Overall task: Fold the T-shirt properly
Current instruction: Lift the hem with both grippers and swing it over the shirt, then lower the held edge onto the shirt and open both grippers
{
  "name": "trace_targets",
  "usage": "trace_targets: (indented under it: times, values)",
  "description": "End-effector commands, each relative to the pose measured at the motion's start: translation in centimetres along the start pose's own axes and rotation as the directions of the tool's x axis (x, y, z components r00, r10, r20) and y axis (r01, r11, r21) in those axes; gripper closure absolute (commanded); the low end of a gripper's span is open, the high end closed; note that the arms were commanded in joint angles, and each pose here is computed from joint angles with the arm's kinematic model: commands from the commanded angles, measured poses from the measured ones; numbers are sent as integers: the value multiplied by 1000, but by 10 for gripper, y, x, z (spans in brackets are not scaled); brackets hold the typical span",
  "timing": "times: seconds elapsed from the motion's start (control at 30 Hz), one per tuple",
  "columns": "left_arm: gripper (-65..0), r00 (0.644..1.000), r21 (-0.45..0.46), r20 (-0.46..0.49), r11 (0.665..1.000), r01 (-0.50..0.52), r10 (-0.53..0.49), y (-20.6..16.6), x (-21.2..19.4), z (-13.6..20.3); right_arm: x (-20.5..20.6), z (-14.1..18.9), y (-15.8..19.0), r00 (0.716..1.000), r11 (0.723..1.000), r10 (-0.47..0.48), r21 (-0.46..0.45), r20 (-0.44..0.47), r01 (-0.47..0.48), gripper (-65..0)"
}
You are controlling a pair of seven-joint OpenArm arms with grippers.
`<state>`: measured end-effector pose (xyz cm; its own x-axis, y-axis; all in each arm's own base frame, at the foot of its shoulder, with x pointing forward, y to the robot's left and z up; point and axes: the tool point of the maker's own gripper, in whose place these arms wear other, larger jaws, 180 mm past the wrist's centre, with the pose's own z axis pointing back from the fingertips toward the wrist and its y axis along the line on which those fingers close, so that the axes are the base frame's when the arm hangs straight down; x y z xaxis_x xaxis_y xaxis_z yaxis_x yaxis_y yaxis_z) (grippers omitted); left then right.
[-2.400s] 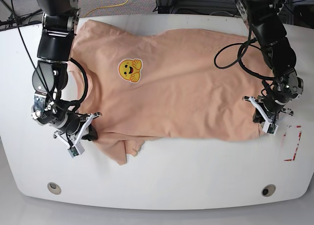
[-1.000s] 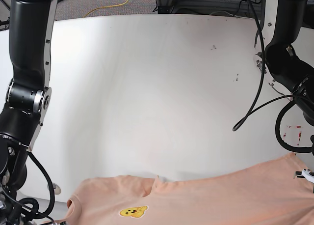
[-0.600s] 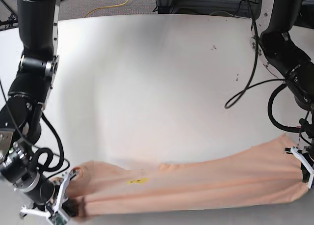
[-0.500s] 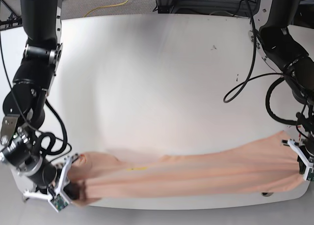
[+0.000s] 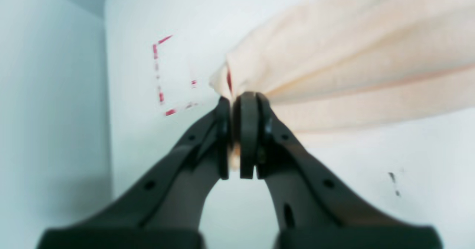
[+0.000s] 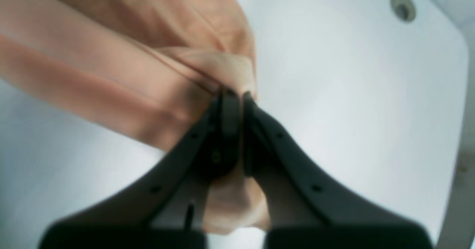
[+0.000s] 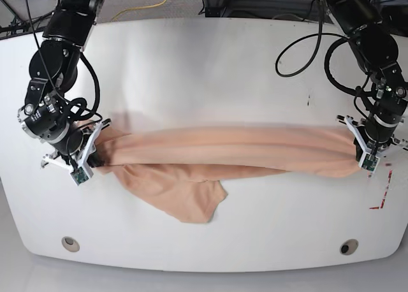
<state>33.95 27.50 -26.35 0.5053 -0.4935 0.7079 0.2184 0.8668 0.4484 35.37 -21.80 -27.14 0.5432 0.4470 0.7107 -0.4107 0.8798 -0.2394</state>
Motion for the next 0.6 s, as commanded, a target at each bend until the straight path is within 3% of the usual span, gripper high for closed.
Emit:
trace_targets:
  times: [0.0, 0.23, 0.57]
  values:
    - [0, 1000, 23, 14, 1000, 13, -14, 6, 1, 5, -7, 5, -1, 999, 999, -32, -13, 13, 33, 0]
    - [0, 997, 9, -71, 1000, -5, 5, -1, -40, 14, -46, 12, 27, 989, 984, -149, 98, -8, 149, 0]
    - [0, 984, 28, -167, 998, -52, 56, -3, -84, 29, -85, 27, 61, 959, 936, -279, 213, -42, 281, 0]
